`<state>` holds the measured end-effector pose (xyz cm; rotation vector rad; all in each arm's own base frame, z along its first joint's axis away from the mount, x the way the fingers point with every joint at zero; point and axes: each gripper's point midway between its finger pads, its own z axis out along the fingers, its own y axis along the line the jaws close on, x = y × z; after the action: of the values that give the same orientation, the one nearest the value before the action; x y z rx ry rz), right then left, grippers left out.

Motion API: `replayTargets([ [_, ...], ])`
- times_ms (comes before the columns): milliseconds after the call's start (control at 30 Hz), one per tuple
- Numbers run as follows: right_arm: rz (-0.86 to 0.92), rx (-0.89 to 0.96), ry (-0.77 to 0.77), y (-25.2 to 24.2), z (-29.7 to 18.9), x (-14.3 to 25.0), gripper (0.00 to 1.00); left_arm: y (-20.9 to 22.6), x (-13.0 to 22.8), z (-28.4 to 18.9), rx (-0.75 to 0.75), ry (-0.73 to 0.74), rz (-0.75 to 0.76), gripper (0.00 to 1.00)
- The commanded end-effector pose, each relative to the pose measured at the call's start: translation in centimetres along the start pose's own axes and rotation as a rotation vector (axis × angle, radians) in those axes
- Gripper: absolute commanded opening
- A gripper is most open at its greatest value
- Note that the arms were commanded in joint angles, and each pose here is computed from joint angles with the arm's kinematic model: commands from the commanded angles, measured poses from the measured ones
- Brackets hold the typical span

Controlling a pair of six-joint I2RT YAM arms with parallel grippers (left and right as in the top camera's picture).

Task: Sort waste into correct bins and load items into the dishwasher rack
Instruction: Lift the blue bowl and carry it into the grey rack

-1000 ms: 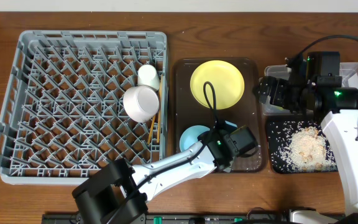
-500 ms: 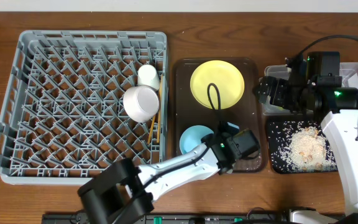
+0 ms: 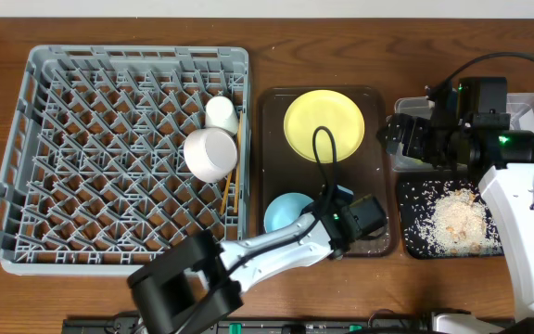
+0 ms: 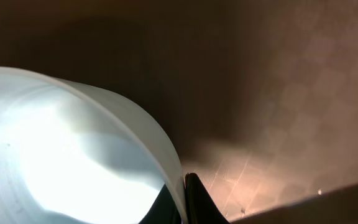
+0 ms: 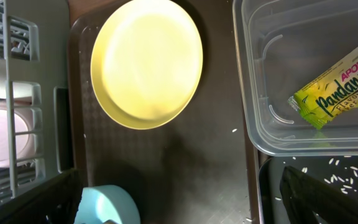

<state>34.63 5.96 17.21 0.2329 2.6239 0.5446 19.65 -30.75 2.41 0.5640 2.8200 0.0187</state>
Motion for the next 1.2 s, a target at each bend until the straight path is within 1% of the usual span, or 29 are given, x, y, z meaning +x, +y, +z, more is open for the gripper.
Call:
replayTargets([
  [0,-0.02,-0.011,0.003,0.4,0.0,0.1,0.99,-0.1,-2.0,-4.2,0.059,-0.077,-0.025,0.06],
  [67,-0.02,-0.01,0.003,0.4,0.0,0.1,0.99,0.3,-2.8,-6.3,0.103,-0.108,-0.049,0.06],
  [167,-0.02,-0.01,0.003,0.4,0.0,0.1,0.99,1.2,-4.3,-9.7,0.224,-0.146,-0.083,0.06],
  [333,-0.02,-0.01,0.003,0.4,0.0,0.1,0.99,4.3,-7.6,-15.7,0.502,-0.231,-0.146,0.06],
  [500,-0.02,-0.01,0.003,0.4,0.0,0.1,0.99,10.3,-13.1,-21.5,0.804,-0.428,-0.257,0.06],
  [567,-0.02,-0.01,0.003,0.4,0.0,0.1,0.99,13.7,-15.4,-23.7,0.926,-0.522,-0.297,0.06],
  [633,-0.02,-0.01,0.003,0.4,0.0,0.1,0.99,17.4,-17.3,-24.8,1.008,-0.59,-0.365,0.06],
  [767,-0.02,-0.01,0.003,0.4,0.0,0.1,0.99,23.8,-20.2,-24.3,1.106,-0.666,-0.477,0.06],
  [833,-0.02,-0.01,0.003,0.4,0.0,0.1,0.99,26.5,-21.6,-22.9,1.168,-0.674,-0.529,0.06],
  [933,-0.02,-0.01,0.003,0.4,0.0,0.1,0.99,29.3,-22.8,-20.6,1.244,-0.661,-0.589,0.06],
  [1067,-0.02,-0.01,0.003,0.4,0.0,0.1,0.99,32.9,-23.2,-16.3,1.327,-0.599,-0.72,0.06],
  [1167,-0.02,-0.01,0.003,0.4,0.0,0.1,0.99,35.2,-22.6,-12.8,1.336,-0.563,-0.798,0.06],
])
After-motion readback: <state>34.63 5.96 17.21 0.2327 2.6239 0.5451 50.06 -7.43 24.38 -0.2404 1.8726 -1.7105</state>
